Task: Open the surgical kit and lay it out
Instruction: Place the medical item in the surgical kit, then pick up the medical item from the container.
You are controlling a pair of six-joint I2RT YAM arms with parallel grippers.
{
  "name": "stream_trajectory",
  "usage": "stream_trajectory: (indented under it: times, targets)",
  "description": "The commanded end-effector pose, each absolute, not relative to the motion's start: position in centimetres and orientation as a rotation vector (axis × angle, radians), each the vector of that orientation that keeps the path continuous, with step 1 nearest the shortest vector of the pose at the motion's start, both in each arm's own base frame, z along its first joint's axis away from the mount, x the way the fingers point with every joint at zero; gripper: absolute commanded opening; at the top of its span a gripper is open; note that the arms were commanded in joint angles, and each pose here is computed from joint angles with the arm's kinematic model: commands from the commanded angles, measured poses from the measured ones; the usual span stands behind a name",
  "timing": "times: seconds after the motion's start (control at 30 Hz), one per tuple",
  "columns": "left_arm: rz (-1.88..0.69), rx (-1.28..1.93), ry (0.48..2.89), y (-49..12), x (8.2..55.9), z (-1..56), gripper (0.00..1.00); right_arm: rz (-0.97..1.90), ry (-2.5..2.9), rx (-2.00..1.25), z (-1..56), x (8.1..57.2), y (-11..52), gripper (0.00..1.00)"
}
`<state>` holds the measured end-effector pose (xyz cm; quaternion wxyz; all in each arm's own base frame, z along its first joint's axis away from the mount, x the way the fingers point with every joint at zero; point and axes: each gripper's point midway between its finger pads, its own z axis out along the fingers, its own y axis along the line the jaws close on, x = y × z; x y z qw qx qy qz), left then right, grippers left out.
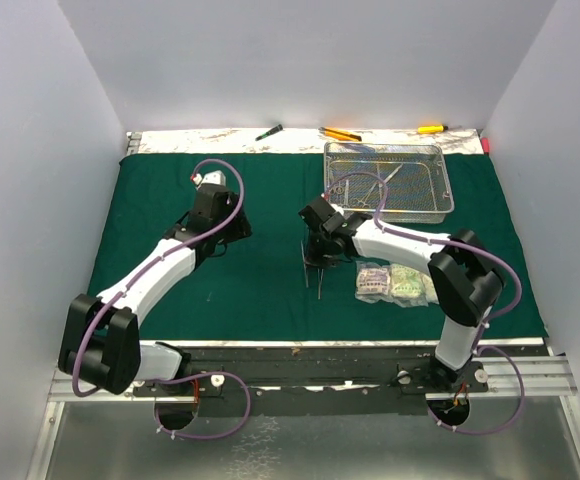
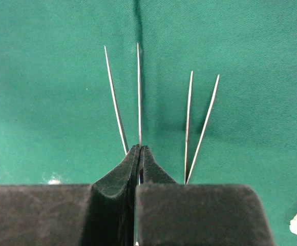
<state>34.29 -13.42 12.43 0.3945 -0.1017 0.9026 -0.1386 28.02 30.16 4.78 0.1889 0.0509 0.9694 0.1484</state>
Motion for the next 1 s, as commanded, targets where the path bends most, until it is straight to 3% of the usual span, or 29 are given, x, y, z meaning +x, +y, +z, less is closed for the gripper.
stream_trajectory:
  times: [0.0,0.3,0.47,0.53,0.77,0.97]
  targets:
    - [-0.364,-0.288,2.254,-13.1,33.9,13.2,0.63,0.368,2.739,0.154,3.1,27.4,30.3,0.01]
    - [-0.353,-0.309,2.246,-12.6,33.4,13.1,0.63,0.29,2.792,0.176,0.8,26.4,30.1,0.05]
    - [-0.351,-0.315,2.24,-12.4,33.3,13.1,0.63,0.267,2.755,0.16,2.9,27.0,29.8,0.37]
    - [-0.353,-0.315,2.236,-12.4,33.3,13.3,0.63,0.264,2.708,0.161,5.0,27.7,29.6,0.42]
    - [-0.357,-0.316,2.207,-12.4,33.7,14.4,0.63,0.179,2.508,0.149,12.9,31.3,27.9,0.43]
    - [-0.418,-0.283,2.219,-13.6,34.0,14.9,0.63,0.089,2.352,0.207,18.1,36.9,22.3,0.42]
